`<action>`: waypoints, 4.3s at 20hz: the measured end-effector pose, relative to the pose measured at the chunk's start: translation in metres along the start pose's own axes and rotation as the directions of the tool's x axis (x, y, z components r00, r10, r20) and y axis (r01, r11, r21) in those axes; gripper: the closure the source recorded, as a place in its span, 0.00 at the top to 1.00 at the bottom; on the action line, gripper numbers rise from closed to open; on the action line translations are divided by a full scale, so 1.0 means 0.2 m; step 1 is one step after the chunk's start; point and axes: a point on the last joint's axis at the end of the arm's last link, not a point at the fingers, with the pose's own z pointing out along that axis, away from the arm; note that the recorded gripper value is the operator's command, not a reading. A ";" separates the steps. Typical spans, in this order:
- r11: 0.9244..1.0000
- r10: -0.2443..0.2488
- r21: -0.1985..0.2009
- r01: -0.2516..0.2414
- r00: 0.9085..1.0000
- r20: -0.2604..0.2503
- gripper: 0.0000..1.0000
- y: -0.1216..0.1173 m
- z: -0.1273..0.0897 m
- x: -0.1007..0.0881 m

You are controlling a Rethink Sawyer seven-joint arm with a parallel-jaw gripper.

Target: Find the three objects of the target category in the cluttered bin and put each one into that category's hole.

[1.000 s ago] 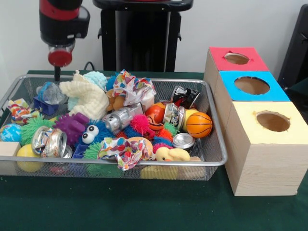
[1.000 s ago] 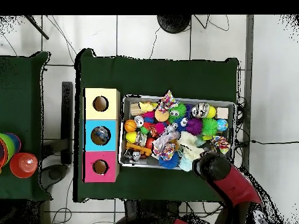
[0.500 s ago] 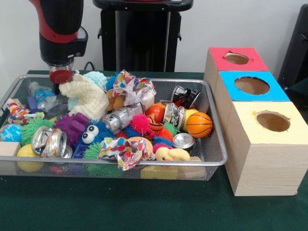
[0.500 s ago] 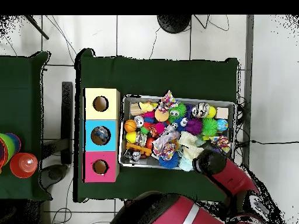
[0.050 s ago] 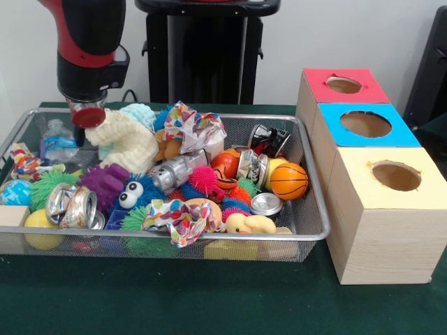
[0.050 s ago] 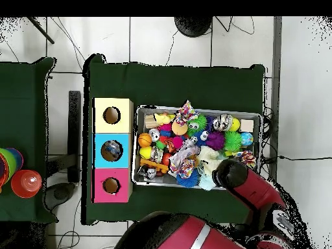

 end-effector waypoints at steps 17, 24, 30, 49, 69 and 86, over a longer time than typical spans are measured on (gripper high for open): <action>0.998 -0.037 0.047 0.039 0.998 -0.044 1.00 0.10 -0.12 -0.04; 0.997 -0.052 0.050 0.052 0.999 0.009 1.00 0.14 -0.15 -0.13; 0.998 -0.053 0.046 0.052 0.998 0.022 1.00 0.15 -0.13 -0.14; 0.999 0.049 0.014 -0.048 0.995 -0.087 1.00 0.05 0.01 -0.24; 0.988 0.139 0.004 -0.153 0.885 -0.445 1.00 -0.03 0.19 -0.21; 0.992 0.082 -0.044 -0.117 0.876 -0.475 0.00 0.11 0.18 -0.11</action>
